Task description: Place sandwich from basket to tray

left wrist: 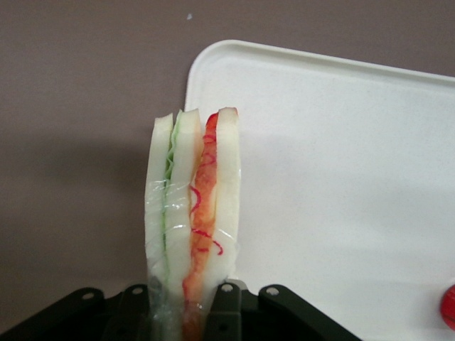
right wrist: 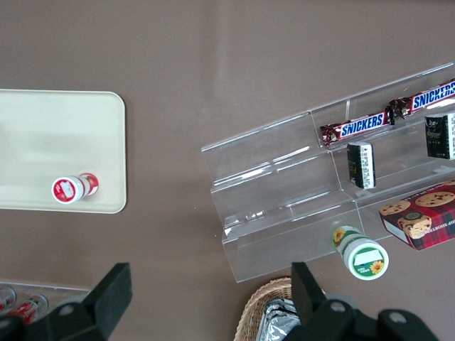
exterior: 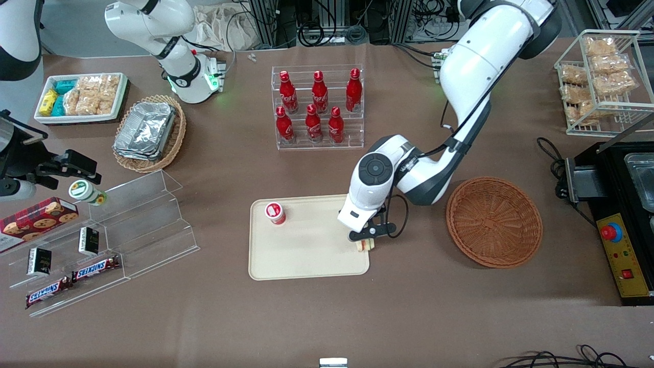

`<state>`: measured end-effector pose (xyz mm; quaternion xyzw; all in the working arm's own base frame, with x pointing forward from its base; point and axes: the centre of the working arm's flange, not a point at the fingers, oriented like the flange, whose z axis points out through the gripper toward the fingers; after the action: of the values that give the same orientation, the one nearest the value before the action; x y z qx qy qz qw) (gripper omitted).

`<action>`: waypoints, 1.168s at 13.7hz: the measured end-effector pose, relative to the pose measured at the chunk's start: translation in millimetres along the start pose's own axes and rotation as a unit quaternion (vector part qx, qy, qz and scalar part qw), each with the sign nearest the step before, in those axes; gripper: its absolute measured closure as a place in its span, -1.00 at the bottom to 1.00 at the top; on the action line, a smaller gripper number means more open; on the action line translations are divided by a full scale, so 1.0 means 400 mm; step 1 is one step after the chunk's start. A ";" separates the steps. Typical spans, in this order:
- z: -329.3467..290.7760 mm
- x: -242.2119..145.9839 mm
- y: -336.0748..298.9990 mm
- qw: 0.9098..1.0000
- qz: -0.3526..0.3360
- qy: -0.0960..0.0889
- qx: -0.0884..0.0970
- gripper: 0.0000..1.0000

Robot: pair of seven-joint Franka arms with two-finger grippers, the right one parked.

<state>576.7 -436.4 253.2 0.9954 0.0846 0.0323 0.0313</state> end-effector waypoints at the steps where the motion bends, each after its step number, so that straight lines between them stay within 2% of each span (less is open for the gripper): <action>1: 0.025 -0.012 0.007 1.000 0.015 0.009 0.001 0.66; 3: 0.064 -0.034 0.018 0.999 0.038 0.018 0.005 0.66; 6: 0.084 -0.037 0.023 0.998 0.049 0.026 0.000 0.65; 8: 0.090 -0.036 0.023 0.998 0.050 0.027 -0.002 0.37; 14: 0.099 -0.030 0.020 0.998 0.050 0.027 -0.003 -0.89; 15: 0.095 -0.025 0.019 0.998 0.048 0.028 -0.003 -0.99; 16: 0.088 -0.019 0.019 0.998 0.047 0.029 -0.003 -0.99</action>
<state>572.9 -447.2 218.1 0.9968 0.0389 0.0630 0.0298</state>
